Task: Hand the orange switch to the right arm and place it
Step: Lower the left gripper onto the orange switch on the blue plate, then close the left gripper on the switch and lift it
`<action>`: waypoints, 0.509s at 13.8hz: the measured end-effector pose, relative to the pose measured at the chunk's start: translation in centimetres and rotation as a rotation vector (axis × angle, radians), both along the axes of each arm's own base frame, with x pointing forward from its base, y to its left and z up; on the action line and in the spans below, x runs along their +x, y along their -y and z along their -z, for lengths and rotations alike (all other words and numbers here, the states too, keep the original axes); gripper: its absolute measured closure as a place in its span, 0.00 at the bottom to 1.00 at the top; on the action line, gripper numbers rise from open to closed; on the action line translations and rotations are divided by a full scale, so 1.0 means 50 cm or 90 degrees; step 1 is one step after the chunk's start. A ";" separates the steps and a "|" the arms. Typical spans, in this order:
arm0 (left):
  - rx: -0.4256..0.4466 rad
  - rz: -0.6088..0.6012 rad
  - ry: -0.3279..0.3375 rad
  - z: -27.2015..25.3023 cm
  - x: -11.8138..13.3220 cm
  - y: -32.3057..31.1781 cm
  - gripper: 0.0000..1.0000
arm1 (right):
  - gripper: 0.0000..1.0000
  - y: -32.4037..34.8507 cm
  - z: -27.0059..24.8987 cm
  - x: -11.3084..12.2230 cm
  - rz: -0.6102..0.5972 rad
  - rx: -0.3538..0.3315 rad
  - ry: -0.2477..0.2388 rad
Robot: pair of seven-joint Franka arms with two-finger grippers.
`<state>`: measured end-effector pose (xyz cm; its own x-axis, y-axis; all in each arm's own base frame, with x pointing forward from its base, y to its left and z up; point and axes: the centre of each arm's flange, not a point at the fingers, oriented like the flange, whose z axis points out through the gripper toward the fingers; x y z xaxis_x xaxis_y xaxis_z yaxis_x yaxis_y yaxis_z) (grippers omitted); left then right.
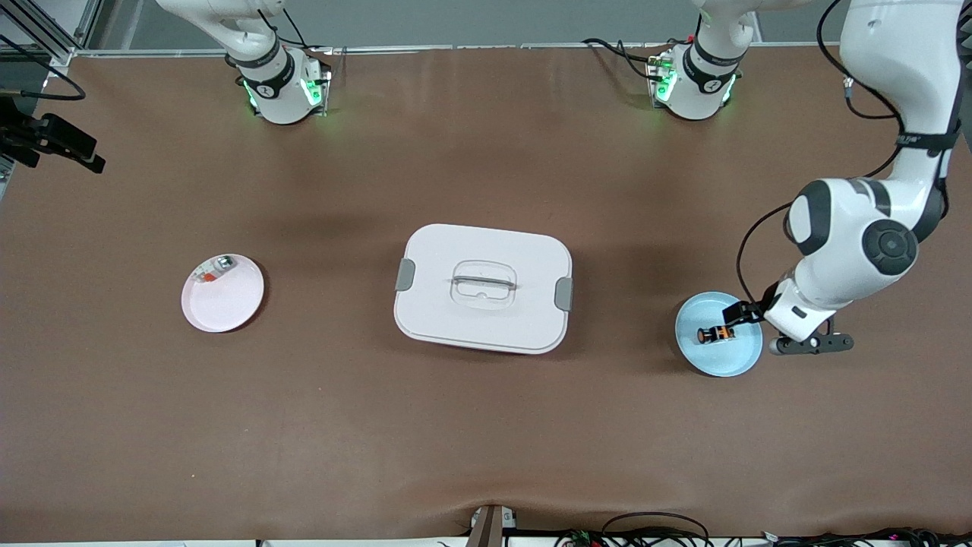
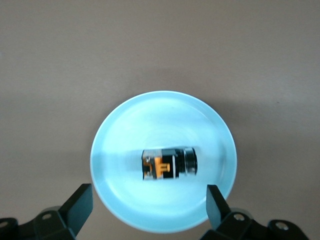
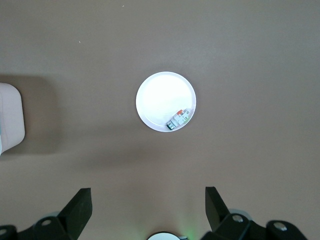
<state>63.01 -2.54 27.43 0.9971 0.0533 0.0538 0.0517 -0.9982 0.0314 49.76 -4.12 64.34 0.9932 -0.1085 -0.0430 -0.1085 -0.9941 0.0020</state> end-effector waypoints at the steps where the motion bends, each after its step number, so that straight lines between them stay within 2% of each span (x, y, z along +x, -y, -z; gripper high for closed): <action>1: -0.001 0.000 0.001 0.026 0.002 0.000 0.00 | 0.00 0.000 0.000 0.000 0.000 0.000 0.000; 7: -0.007 0.003 0.002 0.109 0.004 0.011 0.00 | 0.00 0.000 0.000 0.002 0.000 0.000 0.000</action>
